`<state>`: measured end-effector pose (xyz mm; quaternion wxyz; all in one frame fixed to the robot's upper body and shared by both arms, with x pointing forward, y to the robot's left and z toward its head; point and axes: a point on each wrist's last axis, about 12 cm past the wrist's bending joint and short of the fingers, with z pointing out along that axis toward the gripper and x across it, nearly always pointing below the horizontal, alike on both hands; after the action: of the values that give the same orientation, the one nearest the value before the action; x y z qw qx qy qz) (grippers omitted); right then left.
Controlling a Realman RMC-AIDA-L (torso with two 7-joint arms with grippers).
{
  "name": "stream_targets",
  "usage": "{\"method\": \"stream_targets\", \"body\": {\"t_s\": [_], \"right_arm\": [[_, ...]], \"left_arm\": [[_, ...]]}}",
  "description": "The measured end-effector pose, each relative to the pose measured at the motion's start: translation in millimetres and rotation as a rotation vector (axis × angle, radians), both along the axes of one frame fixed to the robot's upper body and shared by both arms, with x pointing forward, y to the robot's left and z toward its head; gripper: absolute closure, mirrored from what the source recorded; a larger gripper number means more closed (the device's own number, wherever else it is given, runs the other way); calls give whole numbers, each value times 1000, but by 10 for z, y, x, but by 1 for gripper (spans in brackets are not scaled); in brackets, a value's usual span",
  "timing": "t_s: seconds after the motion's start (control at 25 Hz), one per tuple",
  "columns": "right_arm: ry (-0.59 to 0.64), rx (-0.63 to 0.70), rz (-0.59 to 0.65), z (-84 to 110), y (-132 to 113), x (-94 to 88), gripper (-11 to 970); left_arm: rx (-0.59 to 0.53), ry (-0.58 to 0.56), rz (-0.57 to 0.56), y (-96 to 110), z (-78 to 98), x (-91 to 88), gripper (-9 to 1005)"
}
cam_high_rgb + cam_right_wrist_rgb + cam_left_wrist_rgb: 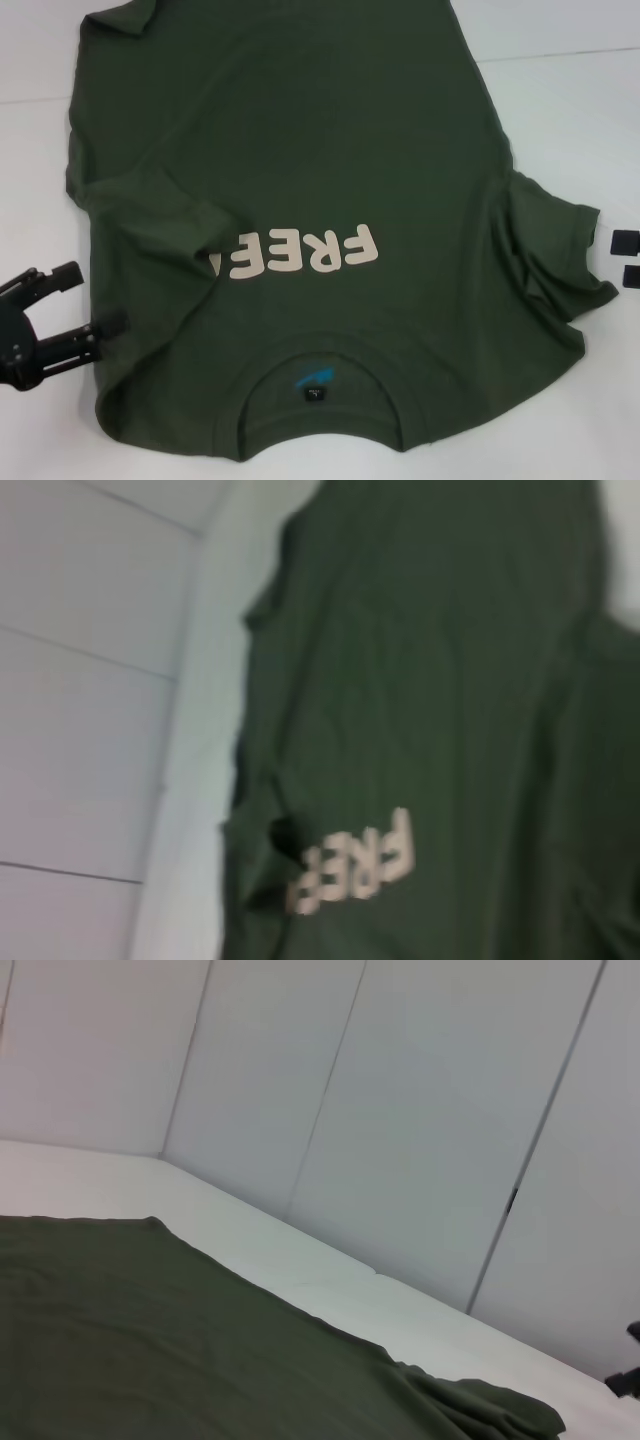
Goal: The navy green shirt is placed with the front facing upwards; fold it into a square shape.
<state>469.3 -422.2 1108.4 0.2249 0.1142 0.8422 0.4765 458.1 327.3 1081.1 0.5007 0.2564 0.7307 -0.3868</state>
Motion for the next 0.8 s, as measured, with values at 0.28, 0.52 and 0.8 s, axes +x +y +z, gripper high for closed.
{"method": "stream_targets", "body": {"t_s": [0.28, 0.52, 0.8], "right_arm": [[80, -149, -7, 236, -78, 243, 78], [137, -275, -21, 398, -130, 398, 80], [164, -331, 8, 384, -52, 504, 91]], "left_arm": [[-7, -7, 16, 25, 6, -12, 49], [-10, -10, 18, 24, 16, -4, 49], [-10, -15, 15, 19, 32, 16, 50]]}}
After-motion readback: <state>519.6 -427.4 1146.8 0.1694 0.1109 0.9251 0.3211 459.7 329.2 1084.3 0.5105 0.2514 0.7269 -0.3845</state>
